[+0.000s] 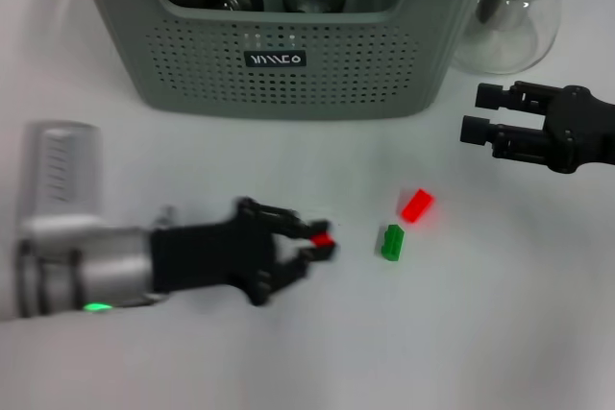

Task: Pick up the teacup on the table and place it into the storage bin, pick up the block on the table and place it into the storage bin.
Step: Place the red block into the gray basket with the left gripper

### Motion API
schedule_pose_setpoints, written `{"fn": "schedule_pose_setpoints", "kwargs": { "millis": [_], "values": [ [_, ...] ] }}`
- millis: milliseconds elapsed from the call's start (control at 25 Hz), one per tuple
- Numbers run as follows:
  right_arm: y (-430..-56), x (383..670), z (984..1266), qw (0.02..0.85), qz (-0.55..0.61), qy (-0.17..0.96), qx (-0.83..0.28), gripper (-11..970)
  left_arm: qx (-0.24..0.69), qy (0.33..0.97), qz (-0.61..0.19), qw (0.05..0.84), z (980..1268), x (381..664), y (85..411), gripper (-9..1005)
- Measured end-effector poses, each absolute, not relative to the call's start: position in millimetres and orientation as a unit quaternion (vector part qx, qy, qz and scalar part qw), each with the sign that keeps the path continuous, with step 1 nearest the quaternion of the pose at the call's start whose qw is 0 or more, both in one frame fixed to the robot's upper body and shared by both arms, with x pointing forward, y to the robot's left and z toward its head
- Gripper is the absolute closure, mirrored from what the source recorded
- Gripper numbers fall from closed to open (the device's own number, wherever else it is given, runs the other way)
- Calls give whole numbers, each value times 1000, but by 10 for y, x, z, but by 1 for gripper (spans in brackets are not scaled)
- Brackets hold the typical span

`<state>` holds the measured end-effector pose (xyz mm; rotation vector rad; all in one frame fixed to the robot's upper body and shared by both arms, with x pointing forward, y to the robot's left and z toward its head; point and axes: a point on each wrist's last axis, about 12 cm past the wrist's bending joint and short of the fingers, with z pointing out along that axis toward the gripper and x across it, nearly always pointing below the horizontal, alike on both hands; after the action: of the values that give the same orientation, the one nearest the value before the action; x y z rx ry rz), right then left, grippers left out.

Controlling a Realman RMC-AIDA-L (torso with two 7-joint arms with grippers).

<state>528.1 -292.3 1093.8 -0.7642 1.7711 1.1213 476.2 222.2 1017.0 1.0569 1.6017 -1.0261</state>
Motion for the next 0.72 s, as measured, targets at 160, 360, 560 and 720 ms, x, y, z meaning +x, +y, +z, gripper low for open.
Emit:
{"fn": "schedule_pose_setpoints", "kwargs": {
  "millis": [160,360,560,720],
  "values": [
    [-2924,5278,10936,440,451,713,-308,232,414,606,-448,511,10676,4784,2652,812],
    [-2910,5283,10938,439,452,712,-310,231,388,544,-484,566,11422,5040,2868,809],
    [-2888,5294,10944,437,453,711,-314,232,323,614,-461,554,12235,5793,2794,806],
    [-2881,5293,10941,436,454,711,-314,232,288,740,-373,480,12532,6435,2516,804]
  ]
}}
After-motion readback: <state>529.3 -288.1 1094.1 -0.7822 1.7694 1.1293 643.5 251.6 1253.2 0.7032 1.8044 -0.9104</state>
